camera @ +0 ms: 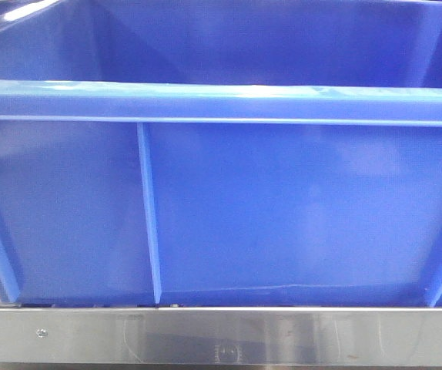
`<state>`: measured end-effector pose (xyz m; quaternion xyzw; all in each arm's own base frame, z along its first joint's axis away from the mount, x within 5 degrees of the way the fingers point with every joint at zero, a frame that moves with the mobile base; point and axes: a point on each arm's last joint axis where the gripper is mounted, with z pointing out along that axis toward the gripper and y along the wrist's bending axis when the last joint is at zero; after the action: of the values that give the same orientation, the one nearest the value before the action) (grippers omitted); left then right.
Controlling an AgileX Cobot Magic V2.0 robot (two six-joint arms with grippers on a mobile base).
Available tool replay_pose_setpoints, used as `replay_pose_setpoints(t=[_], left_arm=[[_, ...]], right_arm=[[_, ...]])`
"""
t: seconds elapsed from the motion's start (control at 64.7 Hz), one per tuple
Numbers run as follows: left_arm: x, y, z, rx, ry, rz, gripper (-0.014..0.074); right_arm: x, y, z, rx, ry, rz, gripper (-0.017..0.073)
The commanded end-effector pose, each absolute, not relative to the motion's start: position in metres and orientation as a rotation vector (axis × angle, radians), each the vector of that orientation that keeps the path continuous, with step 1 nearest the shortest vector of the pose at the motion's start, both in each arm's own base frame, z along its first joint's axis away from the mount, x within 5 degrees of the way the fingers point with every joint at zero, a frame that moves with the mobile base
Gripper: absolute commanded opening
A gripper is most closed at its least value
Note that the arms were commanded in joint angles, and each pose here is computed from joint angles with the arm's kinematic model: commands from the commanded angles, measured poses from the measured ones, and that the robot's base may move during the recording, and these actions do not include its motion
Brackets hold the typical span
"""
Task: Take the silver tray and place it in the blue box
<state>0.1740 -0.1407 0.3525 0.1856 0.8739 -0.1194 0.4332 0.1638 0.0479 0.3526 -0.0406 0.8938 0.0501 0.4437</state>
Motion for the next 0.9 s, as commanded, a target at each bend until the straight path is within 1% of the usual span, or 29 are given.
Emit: replay_pose_setpoints(t=[0.0,0.077,0.093,0.124,0.155,0.263,0.448,0.587,0.695,0.881], left_arm=[[0.158,-0.128,0.372,0.473,1.993,-0.382,-0.0094],[0.144,-0.116,0.37,0.49,1.941,-0.393,-0.0094],[0.137,-0.109,0.374,0.488,1.907,-0.406,-0.0094],[0.133,-0.106,0.371,0.505,1.892,-0.402,-0.0094],[0.122,-0.097,0.374,0.508,1.842,-0.418,-0.0094],[0.1,-0.079,0.375,0.547,1.755,-0.434,-0.0094],[0.06,-0.051,0.381,0.56,1.614,-0.594,-0.0094],[0.042,-0.034,0.386,0.555,1.528,-0.68,-0.0094],[0.036,-0.026,0.388,0.546,1.49,-0.69,-0.0094],[0.035,-0.027,0.388,0.54,1.494,-0.716,-0.0095]], right_arm=[[0.151,0.042,0.371,-0.149,2.031,0.134,0.0056],[0.137,0.037,0.371,-0.149,1.984,0.148,0.0056],[0.132,0.035,0.371,-0.149,1.965,0.152,0.0056],[0.126,0.033,0.371,-0.15,1.946,0.155,0.0056],[0.117,0.03,0.37,-0.152,1.922,0.158,0.0056],[0.097,0.022,0.366,-0.147,1.869,0.167,0.0056],[0.063,0.009,0.357,-0.142,1.767,0.18,0.0056],[0.042,0.001,0.349,-0.151,1.674,0.184,0.0056],[0.032,-0.003,0.345,-0.146,1.622,0.197,0.0056],[0.032,-0.003,0.344,-0.145,1.623,0.196,0.0056]])
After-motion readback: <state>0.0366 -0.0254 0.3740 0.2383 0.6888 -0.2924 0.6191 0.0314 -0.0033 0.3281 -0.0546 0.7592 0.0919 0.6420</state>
